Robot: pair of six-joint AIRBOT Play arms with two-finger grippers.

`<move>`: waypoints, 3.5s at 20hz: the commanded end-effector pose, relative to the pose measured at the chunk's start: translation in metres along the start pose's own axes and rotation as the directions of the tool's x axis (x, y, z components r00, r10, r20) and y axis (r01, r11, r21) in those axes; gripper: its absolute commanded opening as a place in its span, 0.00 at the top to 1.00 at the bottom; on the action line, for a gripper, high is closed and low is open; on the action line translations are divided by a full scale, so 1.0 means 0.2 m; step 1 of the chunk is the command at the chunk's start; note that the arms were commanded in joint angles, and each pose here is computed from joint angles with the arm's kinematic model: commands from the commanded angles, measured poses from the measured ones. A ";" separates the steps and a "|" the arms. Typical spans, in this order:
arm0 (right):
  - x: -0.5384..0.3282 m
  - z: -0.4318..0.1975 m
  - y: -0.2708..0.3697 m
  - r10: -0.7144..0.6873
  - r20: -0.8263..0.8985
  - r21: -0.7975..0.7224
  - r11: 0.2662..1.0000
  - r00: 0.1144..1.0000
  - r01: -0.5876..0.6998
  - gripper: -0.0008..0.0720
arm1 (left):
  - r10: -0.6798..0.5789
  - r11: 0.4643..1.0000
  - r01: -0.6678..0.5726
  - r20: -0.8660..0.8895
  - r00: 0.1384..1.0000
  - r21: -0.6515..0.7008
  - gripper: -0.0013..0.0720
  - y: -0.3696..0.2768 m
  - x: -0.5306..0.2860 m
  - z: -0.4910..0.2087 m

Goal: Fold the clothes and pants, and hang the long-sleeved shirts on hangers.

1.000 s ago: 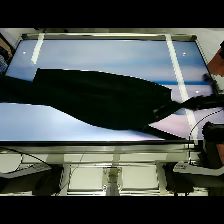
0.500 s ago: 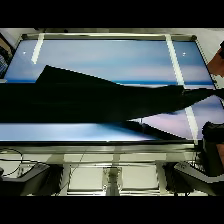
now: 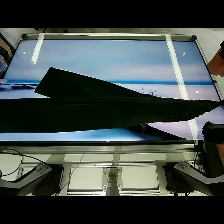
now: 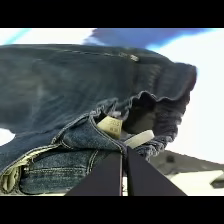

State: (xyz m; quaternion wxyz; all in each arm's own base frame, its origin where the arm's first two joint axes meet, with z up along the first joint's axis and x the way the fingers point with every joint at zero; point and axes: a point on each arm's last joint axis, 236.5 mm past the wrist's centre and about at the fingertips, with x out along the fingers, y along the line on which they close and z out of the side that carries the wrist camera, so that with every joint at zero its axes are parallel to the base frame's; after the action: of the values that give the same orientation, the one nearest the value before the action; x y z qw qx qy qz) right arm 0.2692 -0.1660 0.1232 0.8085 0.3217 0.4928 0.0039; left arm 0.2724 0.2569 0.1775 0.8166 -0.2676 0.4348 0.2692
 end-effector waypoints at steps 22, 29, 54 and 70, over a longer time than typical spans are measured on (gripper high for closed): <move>0.14 -0.16 -0.32 -0.131 -0.072 0.073 0.988 0.989 0.136 0.94 | 0.012 0.924 0.006 -0.045 0.999 0.384 0.95 -0.24 0.49 0.04; 0.13 -0.01 -0.35 -0.063 0.042 0.182 0.982 0.997 0.054 0.94 | -0.114 0.870 0.049 0.103 0.988 0.491 0.95 -0.70 0.52 0.26; 0.88 0.36 -0.42 -0.195 0.079 0.375 0.914 0.978 0.152 0.94 | -0.336 0.920 0.306 0.092 0.937 0.245 0.95 -1.34 1.27 0.25; 0.74 0.41 -0.30 -0.173 0.014 0.271 0.949 0.985 0.163 0.51 | -0.385 0.913 0.348 0.172 0.907 0.213 0.05 -1.38 1.22 0.36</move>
State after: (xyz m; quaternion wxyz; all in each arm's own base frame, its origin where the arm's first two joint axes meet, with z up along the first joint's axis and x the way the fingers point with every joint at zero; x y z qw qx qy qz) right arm 0.3915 -0.2119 -0.0307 0.7595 0.4047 0.4813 -0.1663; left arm 0.6258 0.1482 0.0469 0.9146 -0.2469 0.3066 0.0922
